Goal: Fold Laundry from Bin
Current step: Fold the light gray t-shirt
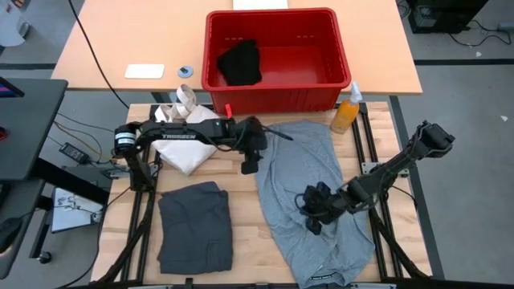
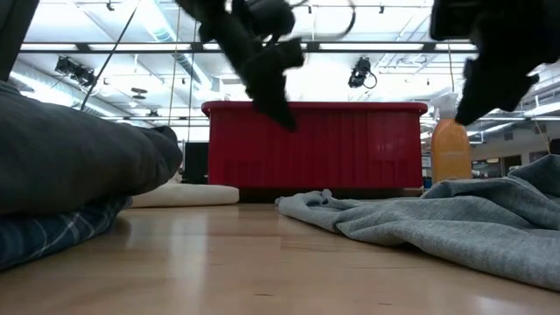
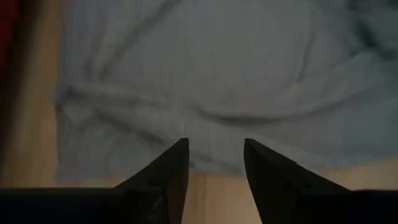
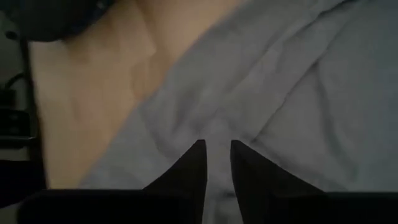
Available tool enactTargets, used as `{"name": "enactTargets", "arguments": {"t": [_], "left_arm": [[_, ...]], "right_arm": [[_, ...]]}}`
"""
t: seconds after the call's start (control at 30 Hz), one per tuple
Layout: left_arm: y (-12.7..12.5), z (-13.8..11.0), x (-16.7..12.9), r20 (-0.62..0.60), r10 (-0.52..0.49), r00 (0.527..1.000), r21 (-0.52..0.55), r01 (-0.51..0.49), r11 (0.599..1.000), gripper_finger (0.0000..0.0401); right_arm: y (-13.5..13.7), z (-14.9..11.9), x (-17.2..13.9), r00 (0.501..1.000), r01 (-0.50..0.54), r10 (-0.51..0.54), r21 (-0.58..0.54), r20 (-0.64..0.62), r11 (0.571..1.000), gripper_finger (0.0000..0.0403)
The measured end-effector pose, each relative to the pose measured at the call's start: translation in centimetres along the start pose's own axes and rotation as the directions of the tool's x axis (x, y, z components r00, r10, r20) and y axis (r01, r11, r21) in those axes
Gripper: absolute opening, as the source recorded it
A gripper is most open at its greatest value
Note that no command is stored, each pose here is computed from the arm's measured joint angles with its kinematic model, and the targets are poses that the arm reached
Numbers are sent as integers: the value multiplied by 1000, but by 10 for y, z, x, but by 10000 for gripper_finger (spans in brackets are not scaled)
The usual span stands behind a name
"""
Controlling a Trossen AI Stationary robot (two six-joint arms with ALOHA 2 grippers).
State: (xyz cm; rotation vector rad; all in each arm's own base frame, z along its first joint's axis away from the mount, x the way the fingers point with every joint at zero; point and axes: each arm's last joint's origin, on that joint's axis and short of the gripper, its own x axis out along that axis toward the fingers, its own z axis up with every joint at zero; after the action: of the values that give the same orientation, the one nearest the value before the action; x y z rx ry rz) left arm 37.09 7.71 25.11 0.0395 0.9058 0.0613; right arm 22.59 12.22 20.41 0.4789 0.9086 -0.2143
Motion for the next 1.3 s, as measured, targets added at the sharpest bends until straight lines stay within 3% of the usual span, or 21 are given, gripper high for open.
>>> {"name": "enactTargets", "arguments": {"t": [0.13,0.3,0.47,0.63,0.7,0.8,1.0,1.13,1.3], "left_arm": [[-1,-26,6,-7,10,1000,-85,-11,996,153],[-3,-47,0,-11,25,1000,-146,-27,989,153],[0,-47,-19,12,64,998,-188,-61,980,153],[2,-40,-46,94,113,989,-196,-93,976,153],[4,-38,-54,132,125,983,-193,-98,976,153],[4,-34,-64,180,138,974,-165,-109,980,153],[4,-33,-72,202,144,969,-76,-131,988,153],[4,-32,-74,214,146,966,-102,-126,987,153],[-2,-31,-74,217,128,968,-237,-75,969,153]], "right_arm": [[-8,11,14,999,2,-3,-33,-32,999,76],[-1,20,37,982,-166,160,-53,-100,985,76],[16,22,43,979,-78,64,-69,-195,995,75],[35,24,36,989,16,-33,-121,-144,993,75],[41,22,37,992,0,-10,-82,-127,997,75],[41,19,38,989,31,-20,70,-148,997,77],[42,22,37,971,-26,72,200,-229,979,138],[43,23,37,970,-31,93,264,-226,964,192],[29,17,36,952,124,-35,276,-305,953,232]]}}
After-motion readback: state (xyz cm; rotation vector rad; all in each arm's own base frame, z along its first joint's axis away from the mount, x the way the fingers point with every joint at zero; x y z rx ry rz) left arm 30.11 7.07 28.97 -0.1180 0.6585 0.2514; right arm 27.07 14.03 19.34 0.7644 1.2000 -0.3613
